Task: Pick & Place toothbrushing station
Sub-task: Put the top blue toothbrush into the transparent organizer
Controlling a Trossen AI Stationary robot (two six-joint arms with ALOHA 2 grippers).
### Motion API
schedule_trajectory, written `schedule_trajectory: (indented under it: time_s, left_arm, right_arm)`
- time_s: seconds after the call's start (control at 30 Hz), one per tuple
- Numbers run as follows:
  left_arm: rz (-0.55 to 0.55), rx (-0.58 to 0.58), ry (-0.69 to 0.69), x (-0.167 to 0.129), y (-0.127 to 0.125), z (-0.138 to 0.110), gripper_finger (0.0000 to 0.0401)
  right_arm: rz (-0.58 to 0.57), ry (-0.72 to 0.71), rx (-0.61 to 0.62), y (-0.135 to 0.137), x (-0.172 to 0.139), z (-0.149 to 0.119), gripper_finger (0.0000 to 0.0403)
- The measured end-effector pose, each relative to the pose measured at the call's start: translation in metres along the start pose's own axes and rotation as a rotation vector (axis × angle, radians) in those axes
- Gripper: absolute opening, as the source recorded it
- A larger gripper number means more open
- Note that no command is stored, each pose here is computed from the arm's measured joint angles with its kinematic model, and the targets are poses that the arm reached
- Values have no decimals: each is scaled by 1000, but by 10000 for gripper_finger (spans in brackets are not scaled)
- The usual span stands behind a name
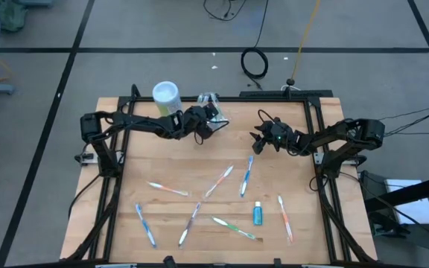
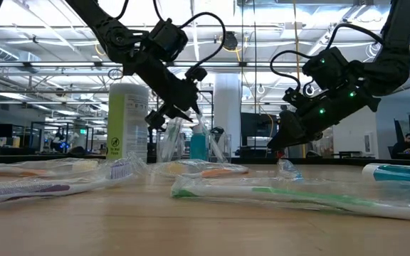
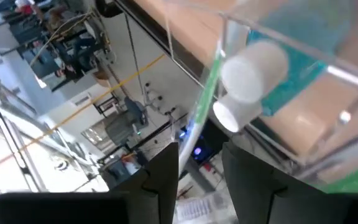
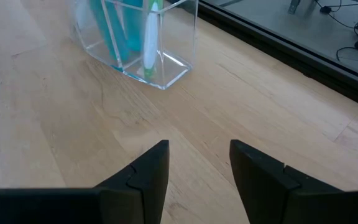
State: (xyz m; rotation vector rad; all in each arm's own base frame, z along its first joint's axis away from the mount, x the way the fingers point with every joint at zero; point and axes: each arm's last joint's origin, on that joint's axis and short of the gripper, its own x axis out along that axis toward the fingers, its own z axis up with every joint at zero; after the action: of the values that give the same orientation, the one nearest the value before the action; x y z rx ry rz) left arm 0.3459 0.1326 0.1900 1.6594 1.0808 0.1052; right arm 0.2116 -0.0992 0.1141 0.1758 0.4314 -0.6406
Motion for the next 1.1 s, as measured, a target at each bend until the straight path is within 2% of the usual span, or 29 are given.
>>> schedule_trajectory:
  time_s: [0.23,0.4,0.6,0.7,0.87,0.97,1.1]
  left_arm:
    - [45,-235,-19,-1,5,1,129]
    - [120,-513,-48,-13,19,2,129]
    - [164,-900,-108,-54,43,-12,129]
    - [136,-1097,-121,-79,49,-28,129]
    - [-28,-1357,-183,-115,44,-54,129]
    - [-161,-1420,-225,-130,36,-65,129]
    - [-266,-1488,-291,-135,30,-66,129]
  right_arm:
    - [0,0,0,0,0,0,161]
    - [2,-14,9,0,0,1,161]
    - [33,-63,28,2,0,6,159]
    - [125,-78,10,9,-1,8,159]
    - [246,-112,48,21,-5,11,159]
    - [283,-122,56,30,-8,12,159]
    - [316,-119,43,38,-10,10,159]
